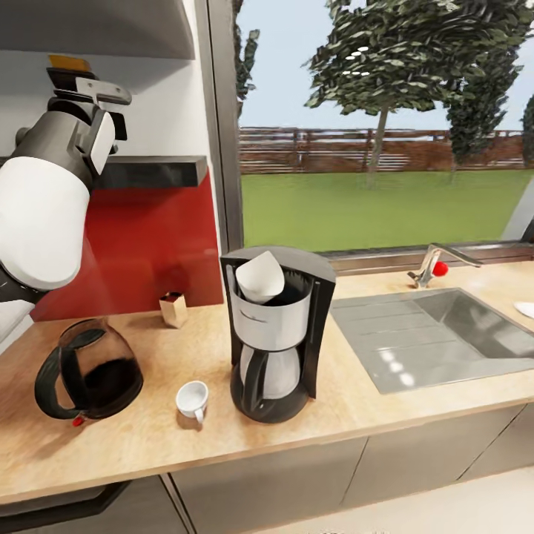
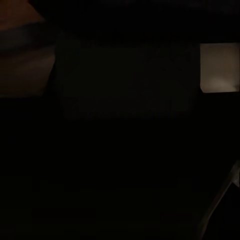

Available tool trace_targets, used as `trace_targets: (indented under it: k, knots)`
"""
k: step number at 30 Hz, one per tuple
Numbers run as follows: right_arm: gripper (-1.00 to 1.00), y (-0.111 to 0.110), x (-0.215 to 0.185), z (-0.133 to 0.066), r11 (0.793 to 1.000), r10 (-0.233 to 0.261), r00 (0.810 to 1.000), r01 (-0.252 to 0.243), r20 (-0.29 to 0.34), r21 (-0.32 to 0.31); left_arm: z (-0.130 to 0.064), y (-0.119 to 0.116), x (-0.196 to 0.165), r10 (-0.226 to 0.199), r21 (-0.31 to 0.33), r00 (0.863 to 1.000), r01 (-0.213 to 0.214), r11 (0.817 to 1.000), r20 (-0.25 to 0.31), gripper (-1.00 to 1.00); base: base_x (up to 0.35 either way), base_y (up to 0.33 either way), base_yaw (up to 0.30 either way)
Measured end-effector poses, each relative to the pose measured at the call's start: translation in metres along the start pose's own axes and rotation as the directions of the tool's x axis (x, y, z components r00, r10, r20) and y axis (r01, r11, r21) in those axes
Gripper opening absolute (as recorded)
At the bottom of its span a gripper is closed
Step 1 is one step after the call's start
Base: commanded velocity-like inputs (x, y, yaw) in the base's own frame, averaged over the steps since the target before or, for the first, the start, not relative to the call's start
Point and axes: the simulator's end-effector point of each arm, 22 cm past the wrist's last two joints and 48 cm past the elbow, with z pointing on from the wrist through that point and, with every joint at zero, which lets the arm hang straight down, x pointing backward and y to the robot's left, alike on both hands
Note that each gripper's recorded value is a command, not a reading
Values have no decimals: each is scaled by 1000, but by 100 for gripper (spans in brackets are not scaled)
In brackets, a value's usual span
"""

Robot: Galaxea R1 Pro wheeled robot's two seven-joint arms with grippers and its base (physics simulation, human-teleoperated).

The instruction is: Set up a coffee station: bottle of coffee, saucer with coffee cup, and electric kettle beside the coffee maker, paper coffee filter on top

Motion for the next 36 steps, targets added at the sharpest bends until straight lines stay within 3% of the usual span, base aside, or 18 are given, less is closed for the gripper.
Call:
trace_targets:
  k: [36]
  knots:
    - [100,0,2,0,1000,2,1000,-2,-6,0,3,-3,6,2,2,1000,-2,1000,-7,-100,0,0,-264]
